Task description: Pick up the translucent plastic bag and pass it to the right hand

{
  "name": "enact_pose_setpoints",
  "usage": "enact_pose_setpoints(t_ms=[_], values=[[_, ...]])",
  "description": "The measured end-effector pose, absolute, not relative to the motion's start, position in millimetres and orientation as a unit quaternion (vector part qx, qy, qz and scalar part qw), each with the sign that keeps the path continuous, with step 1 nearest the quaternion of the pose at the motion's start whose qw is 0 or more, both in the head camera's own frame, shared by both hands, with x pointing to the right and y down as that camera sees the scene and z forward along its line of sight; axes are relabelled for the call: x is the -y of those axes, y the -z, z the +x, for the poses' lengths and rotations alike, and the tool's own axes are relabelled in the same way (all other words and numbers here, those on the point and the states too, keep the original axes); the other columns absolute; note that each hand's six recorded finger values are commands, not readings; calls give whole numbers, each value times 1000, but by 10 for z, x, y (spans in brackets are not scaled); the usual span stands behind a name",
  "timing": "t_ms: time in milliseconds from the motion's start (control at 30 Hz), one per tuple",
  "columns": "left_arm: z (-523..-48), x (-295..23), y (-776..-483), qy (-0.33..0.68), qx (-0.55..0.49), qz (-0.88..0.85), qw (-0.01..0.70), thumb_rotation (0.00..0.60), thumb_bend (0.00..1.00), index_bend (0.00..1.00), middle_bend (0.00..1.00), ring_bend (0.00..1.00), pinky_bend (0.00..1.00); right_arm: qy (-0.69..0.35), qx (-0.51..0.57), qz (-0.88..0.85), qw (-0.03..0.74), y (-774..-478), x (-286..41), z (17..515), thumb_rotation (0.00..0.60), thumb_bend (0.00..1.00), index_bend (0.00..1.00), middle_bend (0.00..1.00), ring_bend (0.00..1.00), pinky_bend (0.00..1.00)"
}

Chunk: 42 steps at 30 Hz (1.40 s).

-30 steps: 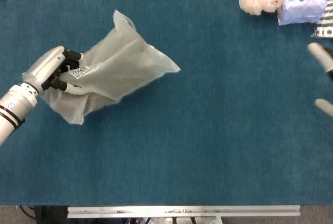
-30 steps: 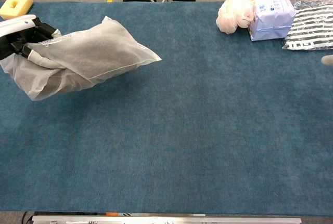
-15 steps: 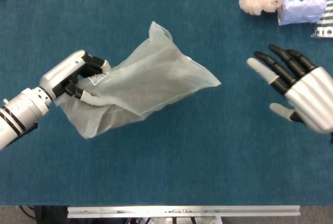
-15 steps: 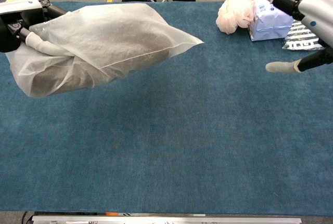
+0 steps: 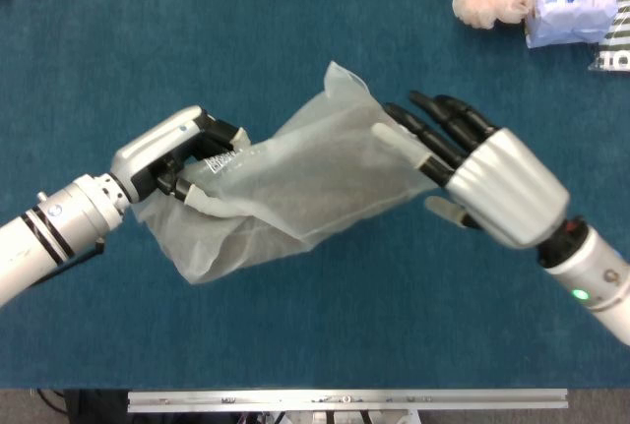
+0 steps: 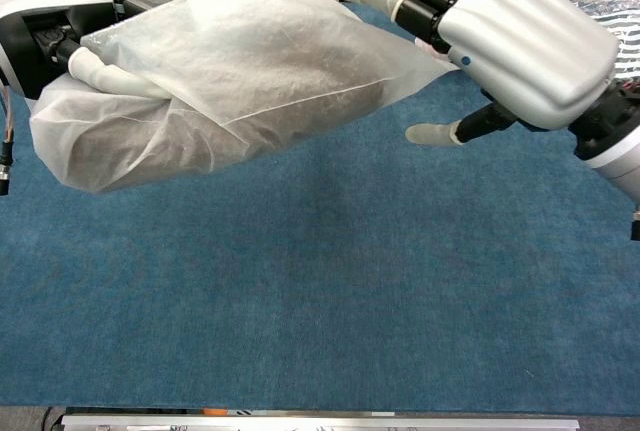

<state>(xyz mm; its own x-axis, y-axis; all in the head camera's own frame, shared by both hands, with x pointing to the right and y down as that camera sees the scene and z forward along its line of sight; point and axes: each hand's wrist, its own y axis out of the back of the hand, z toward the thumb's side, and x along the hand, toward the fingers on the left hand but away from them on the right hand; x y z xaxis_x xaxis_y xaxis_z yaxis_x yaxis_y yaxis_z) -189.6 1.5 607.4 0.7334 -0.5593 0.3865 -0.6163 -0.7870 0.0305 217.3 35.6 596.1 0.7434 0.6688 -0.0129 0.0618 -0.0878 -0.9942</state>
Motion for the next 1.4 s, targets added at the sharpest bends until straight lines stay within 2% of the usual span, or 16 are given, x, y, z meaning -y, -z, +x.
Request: enact_pose_setpoints(t_ms=[167, 267, 300, 367, 433, 533, 567, 633, 733, 867, 933, 1233, 1400], values=[[-1831, -30, -6073, -179, 310, 930, 87, 600, 530, 733, 764, 750, 983, -236, 266, -699, 620, -6045, -322, 1978, 600, 0, 0, 75, 26, 208], [-1809, -43, -6077, -178, 305, 931, 95, 600, 530, 733, 763, 750, 983, -237, 266, -705, 613, -6123, -305, 1874, 600, 21, 0, 149, 66, 226], [-1799, -44, -6078, -177, 304, 931, 99, 600, 530, 733, 762, 750, 983, -236, 267, -706, 613, -6140, -300, 1844, 600, 54, 13, 195, 106, 259], [-1785, -44, -6082, -178, 301, 931, 102, 600, 530, 733, 760, 750, 983, -231, 272, -705, 613, -6172, -287, 1776, 600, 163, 133, 293, 204, 353], [-1776, -45, -6088, -179, 299, 932, 104, 600, 530, 723, 755, 745, 983, -225, 277, -704, 614, -6195, -271, 1716, 600, 332, 372, 413, 338, 487], [-1777, -46, -6099, -183, 296, 932, 104, 600, 534, 645, 724, 705, 958, -212, 288, -703, 615, -6216, -240, 1616, 600, 533, 623, 549, 496, 662], [-1783, -46, -6102, -186, 296, 931, 103, 600, 535, 609, 705, 680, 941, -206, 293, -702, 615, -6215, -229, 1589, 600, 584, 683, 588, 549, 721], [-1807, -40, -6104, -189, 297, 931, 98, 600, 536, 506, 634, 602, 896, -198, 300, -700, 617, -6214, -214, 1573, 600, 653, 741, 635, 624, 797], [-1868, -18, -6109, -196, 304, 928, 89, 600, 532, 403, 538, 497, 811, -191, 308, -698, 618, -6228, -186, 1583, 600, 709, 779, 664, 671, 843], [-1953, 9, -6128, -211, 309, 924, 75, 600, 475, 289, 374, 315, 552, -182, 312, -697, 619, -6234, -186, 1609, 600, 727, 801, 681, 701, 874], [-2007, 27, -6143, -221, 310, 923, 63, 600, 452, 254, 301, 243, 463, -179, 312, -696, 622, -6231, -191, 1626, 600, 730, 808, 687, 708, 881], [-2258, 91, -6179, -267, 311, 912, 8, 600, 385, 152, 140, 70, 286, -172, 331, -686, 625, -6139, -160, 1826, 600, 732, 814, 694, 721, 892], [-2419, 145, -6201, -293, 321, 900, -16, 600, 378, 131, 97, 25, 243, -171, 337, -675, 634, -6066, -163, 1985, 600, 732, 814, 694, 722, 892]])
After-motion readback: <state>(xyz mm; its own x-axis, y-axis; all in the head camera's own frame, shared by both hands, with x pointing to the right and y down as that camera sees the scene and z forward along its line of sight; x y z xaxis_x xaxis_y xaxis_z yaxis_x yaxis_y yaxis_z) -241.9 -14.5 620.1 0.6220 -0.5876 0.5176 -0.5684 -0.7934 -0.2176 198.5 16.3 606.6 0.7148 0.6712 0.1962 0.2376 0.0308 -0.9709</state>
